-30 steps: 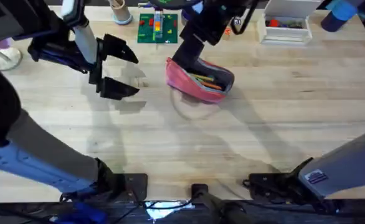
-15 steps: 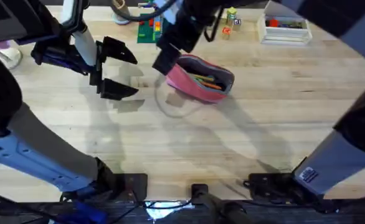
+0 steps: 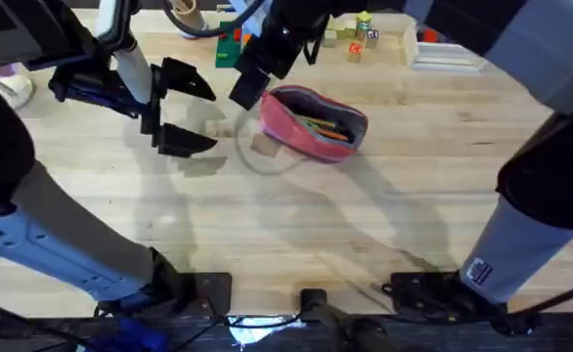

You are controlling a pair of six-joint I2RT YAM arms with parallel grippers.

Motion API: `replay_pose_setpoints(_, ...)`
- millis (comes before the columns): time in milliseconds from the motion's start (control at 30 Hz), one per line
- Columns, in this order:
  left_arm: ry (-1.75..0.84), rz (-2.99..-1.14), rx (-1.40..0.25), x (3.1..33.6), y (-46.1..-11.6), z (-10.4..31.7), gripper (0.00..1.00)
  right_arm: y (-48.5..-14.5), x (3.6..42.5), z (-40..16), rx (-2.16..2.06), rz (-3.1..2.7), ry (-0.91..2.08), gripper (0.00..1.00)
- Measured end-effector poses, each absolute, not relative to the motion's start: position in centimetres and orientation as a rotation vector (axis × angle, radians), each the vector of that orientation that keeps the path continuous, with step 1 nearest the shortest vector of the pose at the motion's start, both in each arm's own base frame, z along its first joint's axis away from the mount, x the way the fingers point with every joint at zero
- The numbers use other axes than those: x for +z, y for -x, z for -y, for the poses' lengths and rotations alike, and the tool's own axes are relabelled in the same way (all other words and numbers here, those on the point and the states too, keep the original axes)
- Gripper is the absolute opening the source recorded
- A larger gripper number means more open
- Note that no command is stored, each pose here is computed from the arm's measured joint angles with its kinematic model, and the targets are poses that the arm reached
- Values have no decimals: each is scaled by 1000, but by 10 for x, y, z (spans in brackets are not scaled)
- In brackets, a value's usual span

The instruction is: Unzip the bag, pick up the pens from the table one at a time and place them inside, then zip the bag closed.

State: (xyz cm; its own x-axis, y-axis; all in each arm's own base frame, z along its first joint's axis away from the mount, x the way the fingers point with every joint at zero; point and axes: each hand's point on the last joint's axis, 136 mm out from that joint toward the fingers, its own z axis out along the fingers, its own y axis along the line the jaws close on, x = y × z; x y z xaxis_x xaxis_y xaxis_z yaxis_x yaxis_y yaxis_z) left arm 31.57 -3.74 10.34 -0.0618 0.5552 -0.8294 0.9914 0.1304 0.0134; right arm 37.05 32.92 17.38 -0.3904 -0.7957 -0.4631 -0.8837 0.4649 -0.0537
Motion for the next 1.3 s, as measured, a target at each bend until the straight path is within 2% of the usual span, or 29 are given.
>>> replay_pose_setpoints(267,-1510,-1706,-784,103,-316,37,994,-378,172,-331,270,-2259,1419,995)
replay_pose_setpoints(633,-1510,-1706,-784,103,-316,37,994,-402,117,-321,229,-2330,1452,995)
replay_pose_setpoints(1033,-1510,-1706,-784,103,-316,37,993,-408,101,-325,224,-2332,1463,992)
replay_pose_setpoints(1167,-1510,-1706,-784,103,-316,37,994,-408,90,-325,224,-2352,1473,886)
replay_pose_setpoints(1300,-1510,-1706,-784,103,-316,37,994,-405,86,-323,223,-2368,1482,848)
